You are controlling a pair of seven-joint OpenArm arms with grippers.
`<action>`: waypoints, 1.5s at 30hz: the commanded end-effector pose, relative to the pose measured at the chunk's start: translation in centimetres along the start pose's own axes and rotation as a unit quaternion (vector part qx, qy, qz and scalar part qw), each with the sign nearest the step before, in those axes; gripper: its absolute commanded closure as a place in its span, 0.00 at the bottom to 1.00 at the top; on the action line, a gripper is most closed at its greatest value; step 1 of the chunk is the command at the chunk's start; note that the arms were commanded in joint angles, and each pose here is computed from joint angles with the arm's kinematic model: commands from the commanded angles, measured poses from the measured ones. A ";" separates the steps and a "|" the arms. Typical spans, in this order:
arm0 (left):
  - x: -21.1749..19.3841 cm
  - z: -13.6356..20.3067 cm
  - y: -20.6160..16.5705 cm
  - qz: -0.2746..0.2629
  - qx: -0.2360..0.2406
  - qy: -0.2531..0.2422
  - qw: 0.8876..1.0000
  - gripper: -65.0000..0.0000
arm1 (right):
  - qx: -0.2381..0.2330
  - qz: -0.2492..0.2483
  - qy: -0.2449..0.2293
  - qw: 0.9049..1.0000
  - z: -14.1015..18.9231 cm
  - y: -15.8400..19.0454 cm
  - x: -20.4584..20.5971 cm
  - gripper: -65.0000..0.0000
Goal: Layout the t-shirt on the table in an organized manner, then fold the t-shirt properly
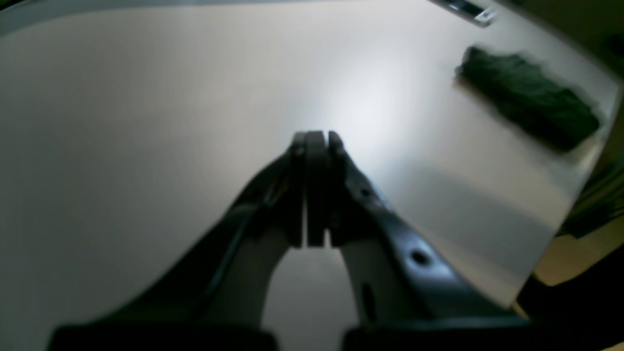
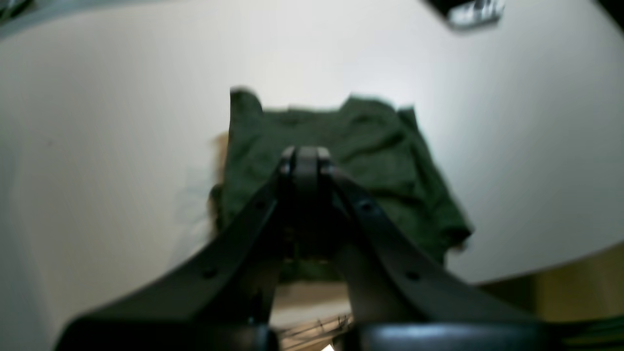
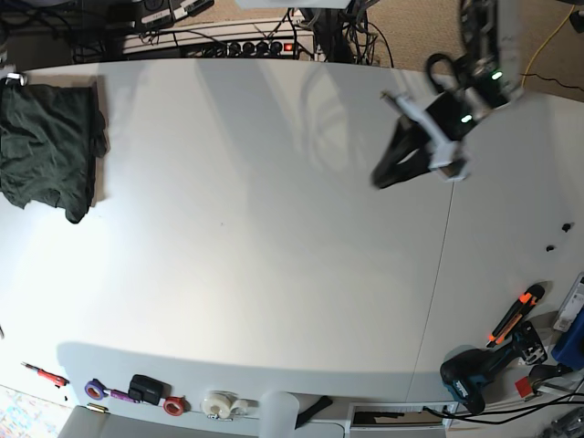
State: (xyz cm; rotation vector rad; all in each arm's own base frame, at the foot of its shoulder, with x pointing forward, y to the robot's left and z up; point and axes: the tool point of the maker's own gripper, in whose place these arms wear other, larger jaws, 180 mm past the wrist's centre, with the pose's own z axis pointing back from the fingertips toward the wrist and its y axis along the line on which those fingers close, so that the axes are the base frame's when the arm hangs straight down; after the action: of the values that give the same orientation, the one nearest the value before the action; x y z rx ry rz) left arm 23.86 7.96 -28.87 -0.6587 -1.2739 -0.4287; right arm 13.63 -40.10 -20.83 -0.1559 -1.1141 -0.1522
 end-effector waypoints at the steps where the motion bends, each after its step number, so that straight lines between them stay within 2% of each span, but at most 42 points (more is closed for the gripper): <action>1: 1.0 1.1 0.0 -0.006 0.003 -0.012 1.000 1.00 | 0.020 0.006 0.001 1.000 0.5 0.6 0.5 1.00; 4: -0.6 4.4 1.7 -0.002 0.052 0.033 0.998 1.00 | 0.070 -0.004 0.069 0.995 1.1 2.5 -2.3 1.00; 7: -1.4 7.6 3.3 0.026 0.097 0.049 0.994 1.00 | 0.111 -0.001 0.127 0.986 1.1 4.4 -5.1 1.00; 9: -1.8 9.8 4.0 0.054 0.121 0.058 0.989 1.00 | 0.145 -0.004 0.163 0.976 1.1 6.3 -7.0 1.00; 11: -2.9 12.0 4.1 0.091 0.138 0.086 0.983 1.00 | 0.182 -0.008 0.203 0.962 1.3 8.5 -9.3 1.00; 16: -7.5 17.8 2.2 0.178 0.153 0.219 0.947 1.00 | 0.253 -0.011 0.310 0.916 2.0 13.3 -16.5 1.00; 20: -8.3 20.2 0.4 0.223 0.155 0.239 0.933 1.00 | 0.296 -0.026 0.397 0.868 3.7 15.7 -23.0 1.00; 22: -9.0 21.2 -0.3 0.233 0.157 0.254 0.926 1.00 | 0.305 -0.030 0.443 0.843 5.1 16.2 -26.2 1.00; 24: -9.7 22.0 -0.8 0.244 0.159 0.270 0.918 1.00 | 0.305 -0.041 0.480 0.822 6.7 16.3 -29.1 1.00; 26: -10.8 22.9 -1.1 0.258 0.162 0.288 0.908 1.00 | 0.299 -0.056 0.506 0.807 8.0 16.2 -31.4 1.00; 28: -11.9 23.8 -0.9 0.276 0.173 0.293 0.899 1.00 | 0.287 -0.066 0.526 0.798 9.2 15.7 -33.2 1.00; 30: -13.0 24.7 -0.4 0.293 0.191 0.289 0.891 1.00 | 0.272 -0.066 0.540 0.794 10.1 14.9 -34.9 1.00; 32: -14.2 25.5 0.6 0.309 0.216 0.276 0.885 1.00 | 0.253 -0.060 0.547 0.796 10.5 13.8 -36.4 1.00; 34: -15.8 26.2 1.5 0.335 0.238 0.265 0.873 1.00 | 0.234 -0.051 0.552 0.799 10.6 12.6 -37.9 1.00; 39: -21.1 28.1 2.9 0.419 0.290 0.244 0.825 1.00 | 0.190 -0.054 0.554 0.809 9.3 10.4 -41.0 1.00; 45: -24.7 28.0 5.9 0.480 0.356 0.159 0.786 1.00 | 0.154 -0.103 0.526 0.830 5.7 10.6 -43.0 1.00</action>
State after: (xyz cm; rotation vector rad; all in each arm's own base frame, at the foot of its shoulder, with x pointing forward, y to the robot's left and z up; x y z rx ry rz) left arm 1.02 28.67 -50.48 -0.4746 -0.5383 0.7613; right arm -7.33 -26.32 -58.00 0.3207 -0.0375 -0.2219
